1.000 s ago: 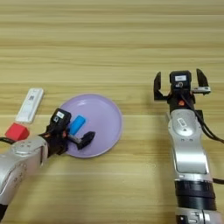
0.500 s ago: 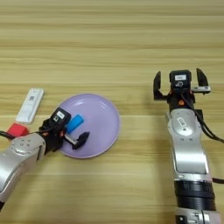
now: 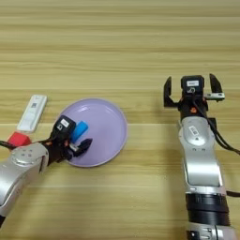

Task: Move the objects on the table

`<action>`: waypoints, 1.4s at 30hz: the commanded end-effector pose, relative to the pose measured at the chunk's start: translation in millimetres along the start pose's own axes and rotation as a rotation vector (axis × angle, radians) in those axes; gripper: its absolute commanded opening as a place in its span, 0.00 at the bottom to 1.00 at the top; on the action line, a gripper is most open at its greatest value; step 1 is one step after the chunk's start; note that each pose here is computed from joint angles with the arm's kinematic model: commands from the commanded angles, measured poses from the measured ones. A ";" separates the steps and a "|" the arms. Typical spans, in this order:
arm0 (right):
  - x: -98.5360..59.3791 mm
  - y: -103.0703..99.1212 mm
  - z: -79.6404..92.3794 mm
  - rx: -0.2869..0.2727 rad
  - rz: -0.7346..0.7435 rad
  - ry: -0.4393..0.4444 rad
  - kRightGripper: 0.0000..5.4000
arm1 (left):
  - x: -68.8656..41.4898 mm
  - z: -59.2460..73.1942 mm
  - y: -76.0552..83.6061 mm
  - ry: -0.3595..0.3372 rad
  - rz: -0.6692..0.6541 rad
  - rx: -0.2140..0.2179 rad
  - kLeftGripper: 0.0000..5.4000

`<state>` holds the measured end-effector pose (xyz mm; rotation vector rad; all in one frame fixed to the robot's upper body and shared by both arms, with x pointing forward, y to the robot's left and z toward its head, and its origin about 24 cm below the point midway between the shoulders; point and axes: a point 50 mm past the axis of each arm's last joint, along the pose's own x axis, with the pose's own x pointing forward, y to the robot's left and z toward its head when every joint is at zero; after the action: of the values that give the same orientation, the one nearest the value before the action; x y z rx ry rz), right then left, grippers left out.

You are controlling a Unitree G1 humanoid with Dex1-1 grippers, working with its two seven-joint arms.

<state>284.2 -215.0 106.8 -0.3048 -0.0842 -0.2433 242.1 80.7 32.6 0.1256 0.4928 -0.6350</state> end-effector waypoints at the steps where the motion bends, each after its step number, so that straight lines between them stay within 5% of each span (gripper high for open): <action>1: 1.7 -1.2 3.5 0.000 -0.008 -0.003 1.00 | -0.8 -17.2 2.7 0.076 0.019 -0.026 0.56; 19: 1.3 0.4 4.3 0.000 -0.006 -0.002 1.00 | -0.8 -14.2 1.1 0.058 0.006 -0.038 0.25; 30: 1.3 1.0 4.2 0.000 -0.005 0.000 1.00 | -0.1 -12.4 0.5 0.041 -0.002 -0.061 0.25; 42: 1.8 1.1 3.0 -0.001 -0.006 0.002 1.00 | -2.5 16.4 -0.9 -0.146 -0.040 -0.134 0.25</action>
<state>284.2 -213.6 106.4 -0.3005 -0.0820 -0.2420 244.0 78.0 40.5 -0.0312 0.4420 -0.6365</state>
